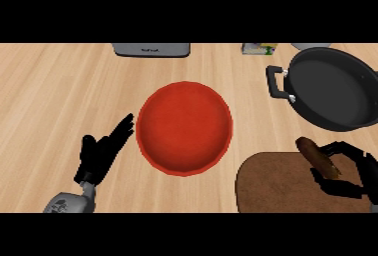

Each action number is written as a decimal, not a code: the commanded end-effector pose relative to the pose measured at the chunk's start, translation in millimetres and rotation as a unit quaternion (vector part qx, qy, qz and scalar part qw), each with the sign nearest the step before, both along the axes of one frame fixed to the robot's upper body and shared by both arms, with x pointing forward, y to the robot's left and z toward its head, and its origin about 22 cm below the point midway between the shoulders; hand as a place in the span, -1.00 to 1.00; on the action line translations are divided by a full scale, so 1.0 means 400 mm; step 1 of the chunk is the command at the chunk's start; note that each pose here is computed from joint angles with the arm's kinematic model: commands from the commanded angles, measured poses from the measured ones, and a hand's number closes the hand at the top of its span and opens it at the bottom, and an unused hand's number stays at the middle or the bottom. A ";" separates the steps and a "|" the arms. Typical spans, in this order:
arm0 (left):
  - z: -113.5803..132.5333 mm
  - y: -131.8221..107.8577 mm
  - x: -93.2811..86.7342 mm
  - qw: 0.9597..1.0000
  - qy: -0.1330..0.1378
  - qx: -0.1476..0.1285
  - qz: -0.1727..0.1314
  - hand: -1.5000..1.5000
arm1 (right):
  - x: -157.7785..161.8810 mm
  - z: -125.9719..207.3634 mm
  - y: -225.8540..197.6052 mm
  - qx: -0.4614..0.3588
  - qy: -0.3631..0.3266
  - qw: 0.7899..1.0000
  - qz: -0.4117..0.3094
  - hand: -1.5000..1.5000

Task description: Pick the sweet potato from the cutting board and place it in the pot

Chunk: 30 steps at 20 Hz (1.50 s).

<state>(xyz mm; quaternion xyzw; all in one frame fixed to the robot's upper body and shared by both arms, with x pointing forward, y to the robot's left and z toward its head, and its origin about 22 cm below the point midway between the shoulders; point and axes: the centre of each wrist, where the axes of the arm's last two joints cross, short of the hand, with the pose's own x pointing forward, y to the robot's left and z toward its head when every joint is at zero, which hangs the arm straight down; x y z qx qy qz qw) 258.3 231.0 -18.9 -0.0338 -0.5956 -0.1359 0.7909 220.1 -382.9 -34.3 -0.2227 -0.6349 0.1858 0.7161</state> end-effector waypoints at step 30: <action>0.011 -0.068 0.030 0.999 -0.013 -0.003 -0.042 0.00 | 0.104 0.536 -0.442 -0.048 -0.212 0.949 0.231 1.00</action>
